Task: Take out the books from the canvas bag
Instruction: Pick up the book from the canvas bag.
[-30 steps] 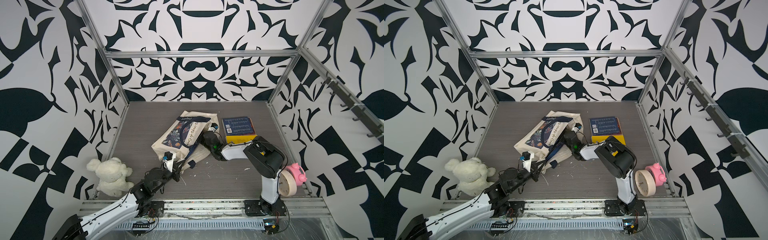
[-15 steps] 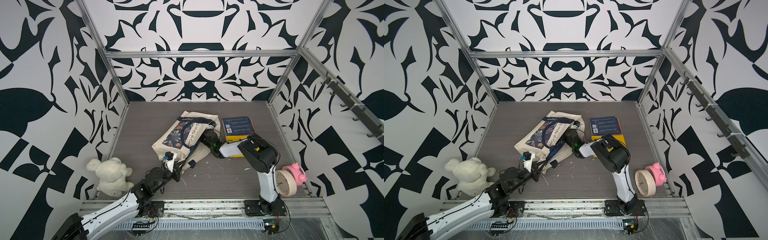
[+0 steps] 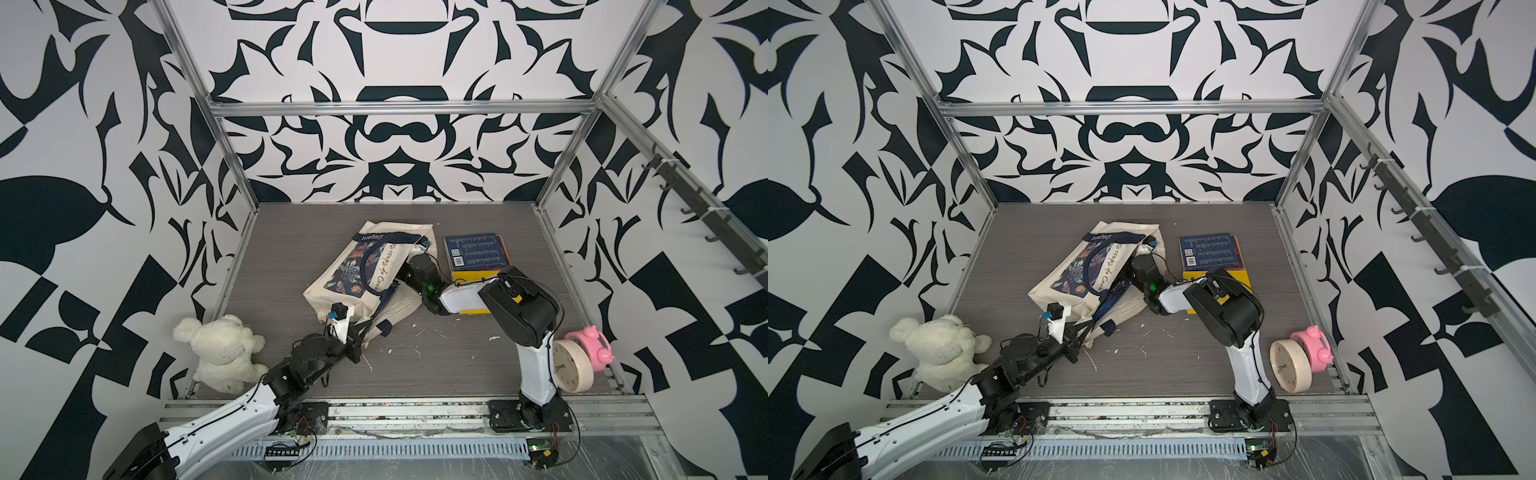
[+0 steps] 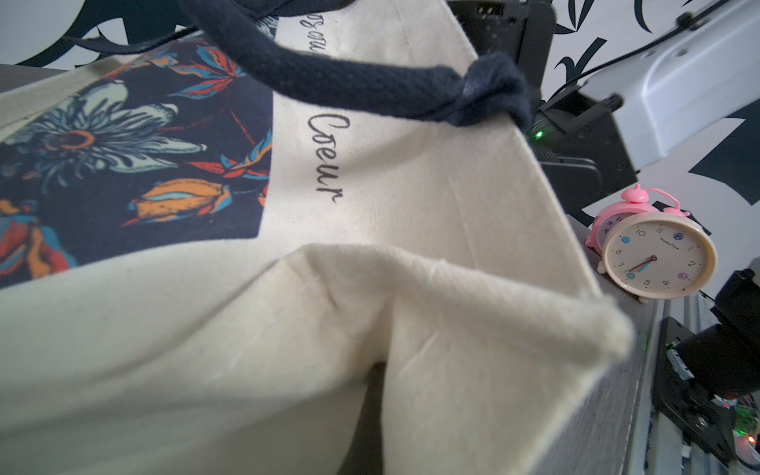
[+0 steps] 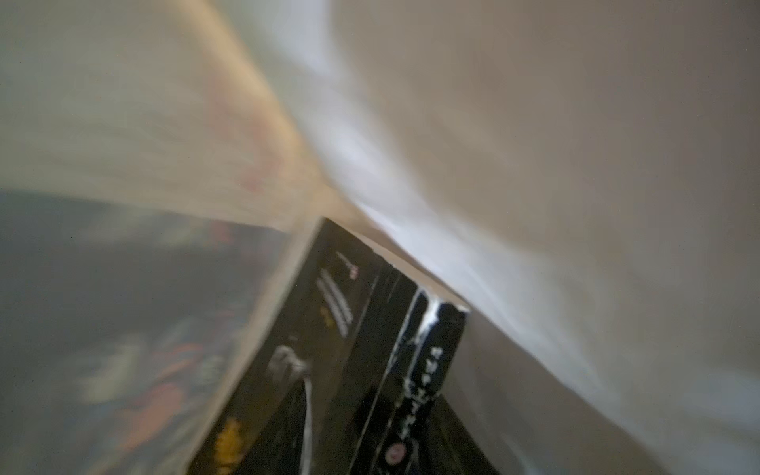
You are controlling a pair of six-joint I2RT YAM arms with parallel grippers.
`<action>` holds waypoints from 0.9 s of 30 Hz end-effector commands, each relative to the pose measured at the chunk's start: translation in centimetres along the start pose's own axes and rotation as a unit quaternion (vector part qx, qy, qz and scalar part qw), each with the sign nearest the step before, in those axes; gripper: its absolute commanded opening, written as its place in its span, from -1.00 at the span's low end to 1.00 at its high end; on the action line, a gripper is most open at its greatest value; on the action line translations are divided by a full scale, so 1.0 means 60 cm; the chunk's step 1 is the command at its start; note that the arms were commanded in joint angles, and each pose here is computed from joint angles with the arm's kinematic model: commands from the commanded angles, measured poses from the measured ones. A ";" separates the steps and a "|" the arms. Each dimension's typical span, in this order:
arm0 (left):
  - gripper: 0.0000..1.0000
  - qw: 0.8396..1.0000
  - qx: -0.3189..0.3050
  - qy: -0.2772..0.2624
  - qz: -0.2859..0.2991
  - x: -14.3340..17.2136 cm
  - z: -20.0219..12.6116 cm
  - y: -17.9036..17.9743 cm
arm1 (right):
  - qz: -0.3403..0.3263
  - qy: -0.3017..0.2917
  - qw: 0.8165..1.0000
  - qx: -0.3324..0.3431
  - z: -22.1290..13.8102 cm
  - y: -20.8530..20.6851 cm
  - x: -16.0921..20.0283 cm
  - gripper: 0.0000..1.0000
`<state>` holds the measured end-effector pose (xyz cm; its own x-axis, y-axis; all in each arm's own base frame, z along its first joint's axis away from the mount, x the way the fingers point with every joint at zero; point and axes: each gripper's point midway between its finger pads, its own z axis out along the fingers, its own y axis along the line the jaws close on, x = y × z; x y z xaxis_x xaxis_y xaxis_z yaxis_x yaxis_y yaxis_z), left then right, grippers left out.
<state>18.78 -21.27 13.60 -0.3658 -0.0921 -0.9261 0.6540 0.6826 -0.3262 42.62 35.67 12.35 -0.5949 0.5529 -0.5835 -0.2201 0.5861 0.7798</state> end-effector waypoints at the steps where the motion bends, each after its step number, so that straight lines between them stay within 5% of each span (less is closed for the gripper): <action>1: -1.00 0.997 0.053 -0.056 0.003 -0.069 -0.003 -0.046 | -0.024 -0.037 0.995 -0.087 -0.025 0.117 -0.044 -0.08; 19: -1.00 0.997 0.044 -0.064 0.002 -0.073 -0.007 -0.040 | -0.019 0.026 0.996 -0.079 -0.013 0.154 0.098 0.04; 27: -1.00 0.996 0.022 -0.082 -0.004 -0.082 -0.015 -0.027 | -0.013 -0.035 0.999 -0.020 -0.047 0.102 0.073 -0.68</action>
<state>18.95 -20.98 14.45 -0.3483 -0.1127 -0.9306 0.6462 0.6902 -0.3255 36.07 41.84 11.36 -0.6402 0.5031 -0.5806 -0.2411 0.5859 0.7737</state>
